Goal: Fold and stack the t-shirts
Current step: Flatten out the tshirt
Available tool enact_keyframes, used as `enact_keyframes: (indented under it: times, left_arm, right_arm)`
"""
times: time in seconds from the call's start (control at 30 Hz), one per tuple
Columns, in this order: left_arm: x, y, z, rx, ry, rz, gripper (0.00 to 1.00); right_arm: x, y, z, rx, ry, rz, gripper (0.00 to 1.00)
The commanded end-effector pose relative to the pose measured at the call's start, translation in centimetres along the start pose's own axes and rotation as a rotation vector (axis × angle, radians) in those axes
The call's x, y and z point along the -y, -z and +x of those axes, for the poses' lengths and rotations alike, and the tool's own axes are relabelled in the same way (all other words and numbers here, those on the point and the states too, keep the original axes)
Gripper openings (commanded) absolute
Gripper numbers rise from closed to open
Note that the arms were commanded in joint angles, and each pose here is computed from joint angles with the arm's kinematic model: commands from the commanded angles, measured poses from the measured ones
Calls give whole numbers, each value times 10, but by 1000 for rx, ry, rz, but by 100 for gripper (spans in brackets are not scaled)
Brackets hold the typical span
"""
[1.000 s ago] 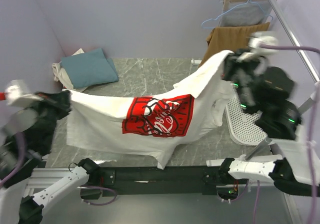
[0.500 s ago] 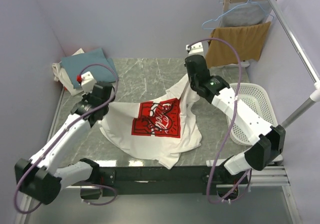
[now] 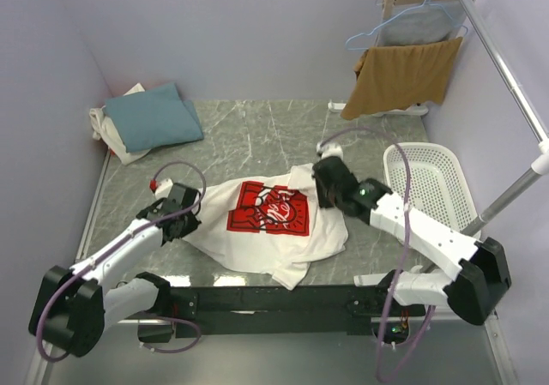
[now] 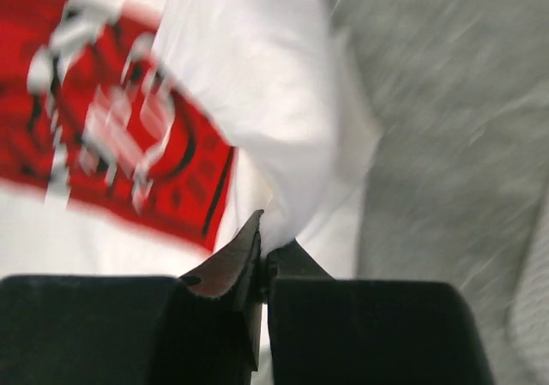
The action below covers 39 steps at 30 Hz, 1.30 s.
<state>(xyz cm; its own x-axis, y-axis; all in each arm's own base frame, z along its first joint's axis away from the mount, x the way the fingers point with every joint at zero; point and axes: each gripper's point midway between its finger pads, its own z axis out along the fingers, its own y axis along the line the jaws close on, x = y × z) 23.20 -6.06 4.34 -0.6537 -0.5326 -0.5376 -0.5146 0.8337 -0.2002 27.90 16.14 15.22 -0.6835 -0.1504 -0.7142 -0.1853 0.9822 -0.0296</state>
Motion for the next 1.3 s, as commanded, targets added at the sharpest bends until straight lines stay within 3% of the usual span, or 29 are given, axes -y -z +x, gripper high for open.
enact_keyframes:
  times: [0.0, 0.1, 0.13, 0.2, 0.23, 0.37, 0.53, 0.83, 1.27]
  left_arm:
    - [24, 18, 24, -101, 78, 177, 16]
    - [24, 24, 20, -87, 83, 189, 49]
    - [24, 27, 14, -65, 86, 191, 73]
    - [29, 36, -8, 16, 98, 202, 86]
    - [29, 39, -16, 45, 111, 194, 99]
    - [42, 50, -65, 216, 135, 188, 99]
    - [61, 39, -106, 339, 100, 129, 99]
    - [57, -45, -96, 268, 40, -47, 99]
    - [64, -81, -81, 153, 12, 8, 99]
  right_arm:
    - [-21, 28, 50, -113, -107, -77, 11]
    - [-4, 35, 60, -129, -151, 24, 15]
    - [-1, 38, 58, -118, -166, 40, 32]
    - [12, 45, 43, -54, -186, 90, 38]
    - [12, 49, 32, -18, -188, 87, 42]
    - [22, 59, -10, 136, -212, 124, 51]
    - [21, 46, -41, 177, -185, 113, 52]
    - [7, 11, -41, 105, -133, 83, 49]
    - [26, 4, -20, 70, -161, 106, 49]
